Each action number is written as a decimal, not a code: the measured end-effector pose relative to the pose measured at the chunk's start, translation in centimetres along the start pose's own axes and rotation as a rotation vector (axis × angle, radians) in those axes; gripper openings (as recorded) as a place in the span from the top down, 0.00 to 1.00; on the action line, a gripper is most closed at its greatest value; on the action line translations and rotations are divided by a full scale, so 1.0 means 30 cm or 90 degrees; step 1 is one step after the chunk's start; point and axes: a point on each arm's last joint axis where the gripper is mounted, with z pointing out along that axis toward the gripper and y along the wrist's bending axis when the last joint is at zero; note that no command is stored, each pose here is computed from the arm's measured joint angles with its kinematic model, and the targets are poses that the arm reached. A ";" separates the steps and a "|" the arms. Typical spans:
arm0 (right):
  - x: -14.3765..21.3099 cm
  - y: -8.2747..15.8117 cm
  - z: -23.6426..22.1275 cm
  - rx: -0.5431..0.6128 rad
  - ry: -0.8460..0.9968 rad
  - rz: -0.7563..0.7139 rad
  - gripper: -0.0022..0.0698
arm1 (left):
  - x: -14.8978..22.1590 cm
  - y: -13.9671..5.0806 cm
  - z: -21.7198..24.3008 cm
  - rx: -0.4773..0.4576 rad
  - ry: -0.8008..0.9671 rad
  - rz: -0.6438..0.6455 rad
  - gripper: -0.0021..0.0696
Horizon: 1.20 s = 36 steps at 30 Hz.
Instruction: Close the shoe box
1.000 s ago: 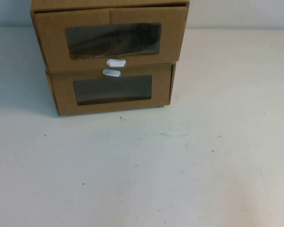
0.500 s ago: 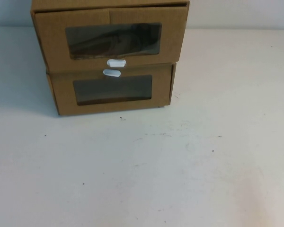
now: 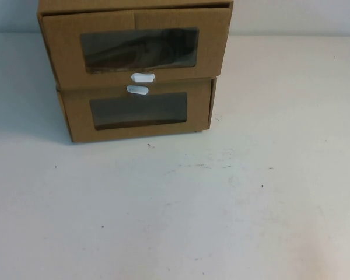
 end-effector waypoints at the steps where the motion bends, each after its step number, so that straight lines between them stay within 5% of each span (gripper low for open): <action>1: 0.009 0.005 0.000 -0.010 0.019 -0.012 0.99 | 0.000 0.000 0.000 0.000 0.000 0.000 0.97; 8: 0.051 0.018 -0.005 -0.043 0.106 -0.051 0.99 | 0.000 0.000 0.000 0.000 0.000 0.000 0.97; 36: 0.052 0.020 -0.005 -0.047 0.109 -0.050 0.99 | -0.011 0.009 0.000 -0.019 -0.022 0.031 0.97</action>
